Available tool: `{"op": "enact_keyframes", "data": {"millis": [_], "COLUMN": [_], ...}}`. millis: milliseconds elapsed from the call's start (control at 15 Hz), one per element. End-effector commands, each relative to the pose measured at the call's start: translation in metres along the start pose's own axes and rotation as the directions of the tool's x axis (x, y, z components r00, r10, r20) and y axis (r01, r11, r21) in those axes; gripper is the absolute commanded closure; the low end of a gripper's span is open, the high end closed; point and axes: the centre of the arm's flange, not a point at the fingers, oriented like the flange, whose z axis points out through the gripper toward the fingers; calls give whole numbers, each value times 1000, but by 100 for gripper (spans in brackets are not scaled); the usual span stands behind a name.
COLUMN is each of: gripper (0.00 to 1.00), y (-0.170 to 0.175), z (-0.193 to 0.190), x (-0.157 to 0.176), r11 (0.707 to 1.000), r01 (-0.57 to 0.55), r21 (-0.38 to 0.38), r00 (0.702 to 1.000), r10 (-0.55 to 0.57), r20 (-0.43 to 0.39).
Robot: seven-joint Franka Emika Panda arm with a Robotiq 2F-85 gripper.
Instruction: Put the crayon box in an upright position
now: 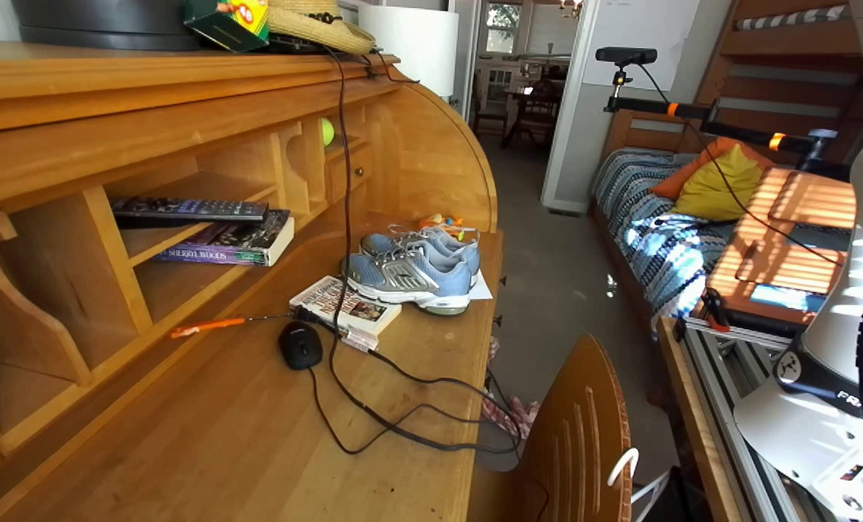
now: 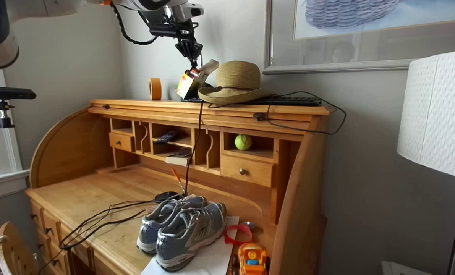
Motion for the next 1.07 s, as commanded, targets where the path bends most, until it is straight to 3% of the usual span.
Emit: {"op": "enact_keyframes", "data": {"millis": [0, 533, 1000], "gripper": [100, 100, 100], "y": [-10, -38, -49], "z": [2, 1, 6], "x": [-8, -23, -30], "r11": [999, 987, 974], "r01": [23, 110, 190], "r21": [-24, -121, -121], "r00": [1000, 990, 981], "r10": [-23, -120, -194], "r20": [-2, -77, -23]}}
